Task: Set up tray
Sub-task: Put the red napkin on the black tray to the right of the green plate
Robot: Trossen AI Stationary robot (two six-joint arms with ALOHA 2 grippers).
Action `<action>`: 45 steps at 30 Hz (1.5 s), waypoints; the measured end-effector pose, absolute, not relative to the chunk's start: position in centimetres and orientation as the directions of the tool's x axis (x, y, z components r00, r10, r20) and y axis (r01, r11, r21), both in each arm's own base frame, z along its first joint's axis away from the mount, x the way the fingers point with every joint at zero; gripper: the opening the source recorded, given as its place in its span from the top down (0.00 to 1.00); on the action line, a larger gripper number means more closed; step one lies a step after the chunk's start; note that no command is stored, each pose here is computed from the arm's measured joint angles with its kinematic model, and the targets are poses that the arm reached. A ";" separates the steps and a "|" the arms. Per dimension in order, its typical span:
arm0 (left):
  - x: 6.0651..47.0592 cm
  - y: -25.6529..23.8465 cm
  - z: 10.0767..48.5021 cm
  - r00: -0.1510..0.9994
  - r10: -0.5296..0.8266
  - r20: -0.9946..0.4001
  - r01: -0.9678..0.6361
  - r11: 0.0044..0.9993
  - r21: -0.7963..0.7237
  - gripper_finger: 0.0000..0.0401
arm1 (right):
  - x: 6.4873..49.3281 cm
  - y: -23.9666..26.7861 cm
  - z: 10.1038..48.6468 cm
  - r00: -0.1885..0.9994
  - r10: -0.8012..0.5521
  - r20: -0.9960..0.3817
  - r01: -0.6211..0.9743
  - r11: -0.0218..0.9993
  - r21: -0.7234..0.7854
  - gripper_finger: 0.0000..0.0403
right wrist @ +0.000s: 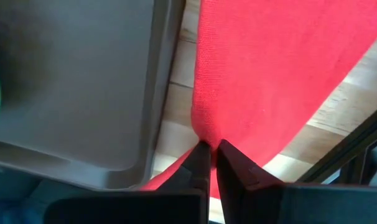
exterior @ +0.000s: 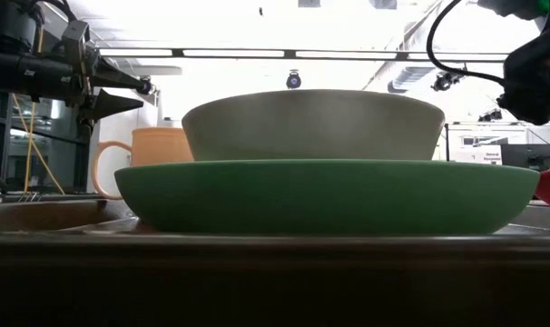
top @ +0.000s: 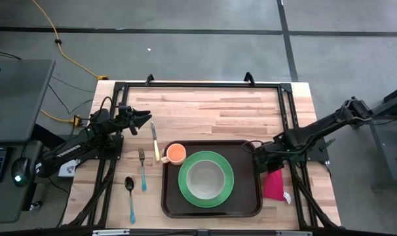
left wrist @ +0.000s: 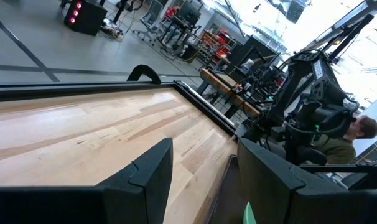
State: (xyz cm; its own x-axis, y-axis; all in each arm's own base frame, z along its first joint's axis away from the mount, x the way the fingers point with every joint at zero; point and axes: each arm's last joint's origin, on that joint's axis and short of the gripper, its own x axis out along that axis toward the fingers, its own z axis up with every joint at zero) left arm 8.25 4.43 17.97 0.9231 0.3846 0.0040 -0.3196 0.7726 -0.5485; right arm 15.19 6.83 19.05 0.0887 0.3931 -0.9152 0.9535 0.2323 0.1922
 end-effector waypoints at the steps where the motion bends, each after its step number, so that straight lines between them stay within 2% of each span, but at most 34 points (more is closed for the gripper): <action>1: 8.2 4.4 18.0 0.923 0.385 0.004 -0.320 0.773 -0.549 0.47 | 15.2 6.8 19.1 0.093 0.395 -0.914 0.953 0.232 0.197 1.00; 14: 8.2 4.4 18.0 0.922 0.386 0.004 -0.321 0.772 -0.549 0.47 | 15.3 6.8 19.1 0.111 0.383 -0.917 0.950 0.231 0.211 1.00; 37: 8.2 4.4 18.0 0.921 0.390 0.004 -0.324 0.771 -0.549 0.47 | 19.5 6.2 18.3 0.329 0.401 -0.855 0.896 0.153 0.417 1.00; 45: 8.2 4.5 18.0 0.915 0.404 0.004 -0.336 0.765 -0.549 0.47 | 20.5 6.1 17.3 0.307 0.430 -0.849 0.899 0.161 0.406 1.00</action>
